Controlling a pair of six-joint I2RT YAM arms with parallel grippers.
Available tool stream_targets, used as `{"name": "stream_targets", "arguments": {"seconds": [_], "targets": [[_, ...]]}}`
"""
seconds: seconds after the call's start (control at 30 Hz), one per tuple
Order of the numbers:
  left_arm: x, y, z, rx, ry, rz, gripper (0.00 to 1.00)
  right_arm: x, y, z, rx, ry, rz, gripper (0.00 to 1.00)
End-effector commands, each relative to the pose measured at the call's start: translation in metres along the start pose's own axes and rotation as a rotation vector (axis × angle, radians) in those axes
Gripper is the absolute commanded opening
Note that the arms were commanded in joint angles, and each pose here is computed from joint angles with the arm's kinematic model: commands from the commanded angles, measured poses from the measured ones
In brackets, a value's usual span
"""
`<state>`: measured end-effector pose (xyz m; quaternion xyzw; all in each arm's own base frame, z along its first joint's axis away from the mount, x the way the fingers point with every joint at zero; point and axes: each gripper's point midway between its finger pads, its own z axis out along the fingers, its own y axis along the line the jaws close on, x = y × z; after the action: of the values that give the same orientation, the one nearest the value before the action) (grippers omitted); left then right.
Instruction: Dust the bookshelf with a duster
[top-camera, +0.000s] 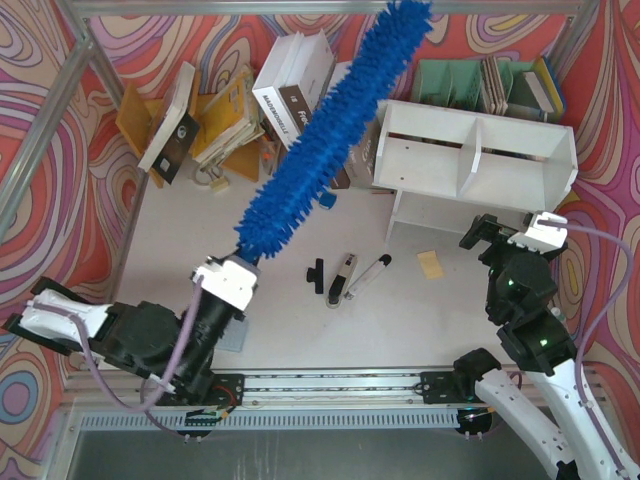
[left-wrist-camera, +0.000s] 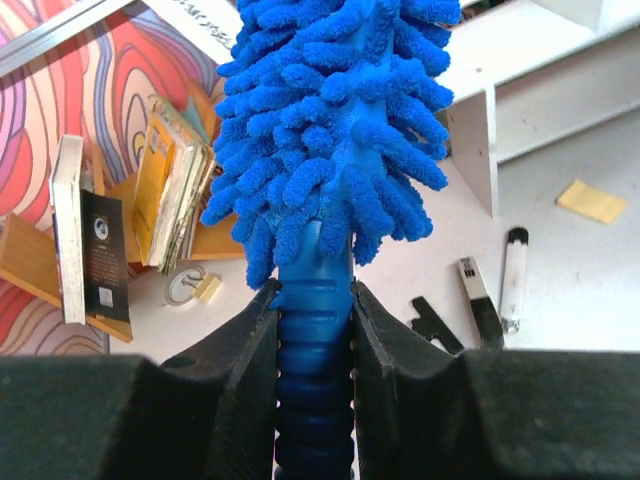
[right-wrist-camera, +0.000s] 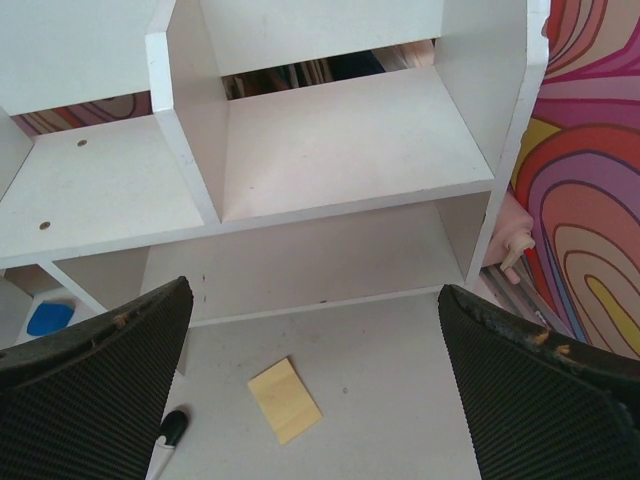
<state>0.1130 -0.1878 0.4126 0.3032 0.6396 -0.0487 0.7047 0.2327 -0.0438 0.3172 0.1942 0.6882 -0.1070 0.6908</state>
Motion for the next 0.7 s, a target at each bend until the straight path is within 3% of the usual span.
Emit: {"name": "stream_targets", "arguments": {"seconds": [0.0,0.27,0.53,0.67], "targets": [[-0.021,0.048,0.001,-0.097,-0.007,-0.167,0.0,-0.006,0.001,0.0,-0.008,-0.026,0.03,0.99],[-0.007,0.1,-0.002,-0.26,0.053,-0.281,0.0,-0.004,0.006,0.001,-0.02,-0.017,0.034,0.99],[0.013,0.126,-0.012,-0.334,0.058,-0.399,0.0,-0.002,0.009,0.003,-0.029,-0.007,0.032,0.99],[0.021,0.129,-0.014,-0.36,0.065,-0.386,0.0,-0.002,0.009,0.003,-0.026,-0.005,0.033,0.99]]}}
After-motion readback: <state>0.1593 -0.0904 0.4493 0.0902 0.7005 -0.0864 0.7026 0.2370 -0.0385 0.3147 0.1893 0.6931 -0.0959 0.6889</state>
